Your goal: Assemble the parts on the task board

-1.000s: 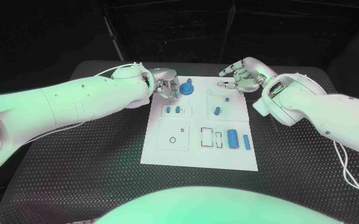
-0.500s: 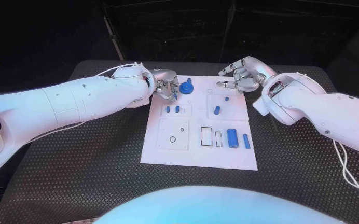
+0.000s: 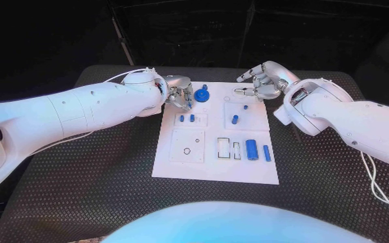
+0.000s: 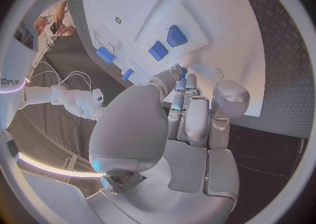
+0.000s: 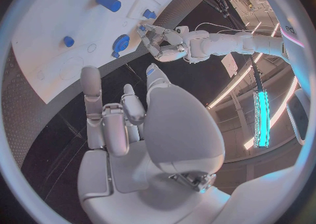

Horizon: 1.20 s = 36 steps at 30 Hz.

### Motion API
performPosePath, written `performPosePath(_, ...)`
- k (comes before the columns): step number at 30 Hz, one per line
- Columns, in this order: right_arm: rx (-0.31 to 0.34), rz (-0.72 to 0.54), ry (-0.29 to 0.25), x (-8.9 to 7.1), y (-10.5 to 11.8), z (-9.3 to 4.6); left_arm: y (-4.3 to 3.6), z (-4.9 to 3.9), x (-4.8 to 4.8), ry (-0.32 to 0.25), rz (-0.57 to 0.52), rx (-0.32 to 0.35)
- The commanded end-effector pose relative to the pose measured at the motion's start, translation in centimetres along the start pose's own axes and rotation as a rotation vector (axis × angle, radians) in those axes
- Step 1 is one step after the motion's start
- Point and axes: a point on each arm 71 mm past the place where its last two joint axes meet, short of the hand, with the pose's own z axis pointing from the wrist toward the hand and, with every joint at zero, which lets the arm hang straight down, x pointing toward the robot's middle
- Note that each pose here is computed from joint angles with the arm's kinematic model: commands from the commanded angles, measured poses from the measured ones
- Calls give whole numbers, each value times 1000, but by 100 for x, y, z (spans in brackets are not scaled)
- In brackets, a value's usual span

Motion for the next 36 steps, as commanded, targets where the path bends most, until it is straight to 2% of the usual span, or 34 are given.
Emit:
performPosePath(1,-10,1,4,-2,18,1,3,4,9,17,-3,-6)
performPosePath(20,-9,1,3,-2,17,2,-11,18,12,15,-12,-3)
performPosePath(36,-5,1,3,-6,8,1,16,13,12,16,-23,-18)
